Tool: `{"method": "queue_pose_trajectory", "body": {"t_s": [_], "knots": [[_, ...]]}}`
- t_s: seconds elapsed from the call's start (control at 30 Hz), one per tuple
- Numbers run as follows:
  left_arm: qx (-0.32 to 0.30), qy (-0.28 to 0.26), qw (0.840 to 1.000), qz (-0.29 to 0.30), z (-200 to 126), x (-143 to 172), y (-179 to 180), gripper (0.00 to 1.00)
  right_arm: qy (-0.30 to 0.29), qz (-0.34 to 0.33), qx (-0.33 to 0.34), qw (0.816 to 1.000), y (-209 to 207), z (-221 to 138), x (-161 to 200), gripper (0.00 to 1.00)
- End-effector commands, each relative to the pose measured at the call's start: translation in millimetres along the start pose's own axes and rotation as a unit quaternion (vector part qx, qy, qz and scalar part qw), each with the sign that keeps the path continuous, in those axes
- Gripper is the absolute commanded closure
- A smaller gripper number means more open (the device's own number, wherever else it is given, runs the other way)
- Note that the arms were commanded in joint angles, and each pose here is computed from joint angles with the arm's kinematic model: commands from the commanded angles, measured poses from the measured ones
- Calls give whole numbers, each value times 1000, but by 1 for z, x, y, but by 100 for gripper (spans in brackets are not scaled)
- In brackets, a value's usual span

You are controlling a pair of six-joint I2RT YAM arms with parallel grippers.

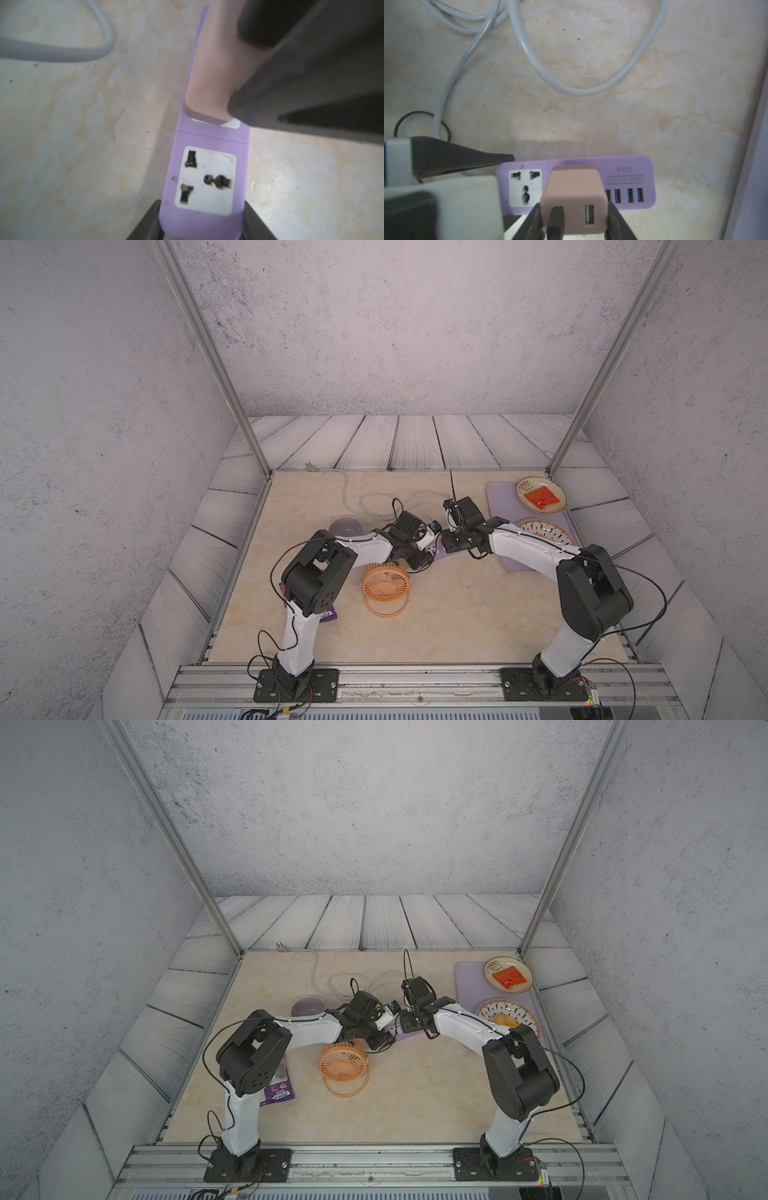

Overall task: Unplug the desk fan from the power strip
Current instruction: Remove the plug from the socket.

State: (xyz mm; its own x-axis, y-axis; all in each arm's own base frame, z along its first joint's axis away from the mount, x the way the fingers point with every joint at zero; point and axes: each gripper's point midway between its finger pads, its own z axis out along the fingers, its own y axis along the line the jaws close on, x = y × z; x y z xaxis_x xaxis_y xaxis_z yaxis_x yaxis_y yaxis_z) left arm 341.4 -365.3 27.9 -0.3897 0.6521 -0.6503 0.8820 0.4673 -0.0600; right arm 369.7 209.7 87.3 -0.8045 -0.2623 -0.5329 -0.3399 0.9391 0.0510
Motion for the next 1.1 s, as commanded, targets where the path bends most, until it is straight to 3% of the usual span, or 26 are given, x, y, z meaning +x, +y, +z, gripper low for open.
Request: {"method": "queue_pose_trajectory", "body": {"t_s": [0.0, 0.7, 0.87, 1.07], "knots": [[48, 29, 998, 34, 3, 11, -37, 100, -82, 4, -24, 996, 14, -25, -45, 64], [-6, 10, 1000, 21, -4, -11, -18, 99, -100, 9, -24, 995, 9, -53, -36, 64], [-23, 2, 1000, 19, -6, -19, -11, 91, -99, 15, -19, 995, 4, -61, -22, 64], [-39, -1, 999, 17, -8, -23, -5, 71, -98, 25, -14, 995, -3, -74, -4, 64]]}}
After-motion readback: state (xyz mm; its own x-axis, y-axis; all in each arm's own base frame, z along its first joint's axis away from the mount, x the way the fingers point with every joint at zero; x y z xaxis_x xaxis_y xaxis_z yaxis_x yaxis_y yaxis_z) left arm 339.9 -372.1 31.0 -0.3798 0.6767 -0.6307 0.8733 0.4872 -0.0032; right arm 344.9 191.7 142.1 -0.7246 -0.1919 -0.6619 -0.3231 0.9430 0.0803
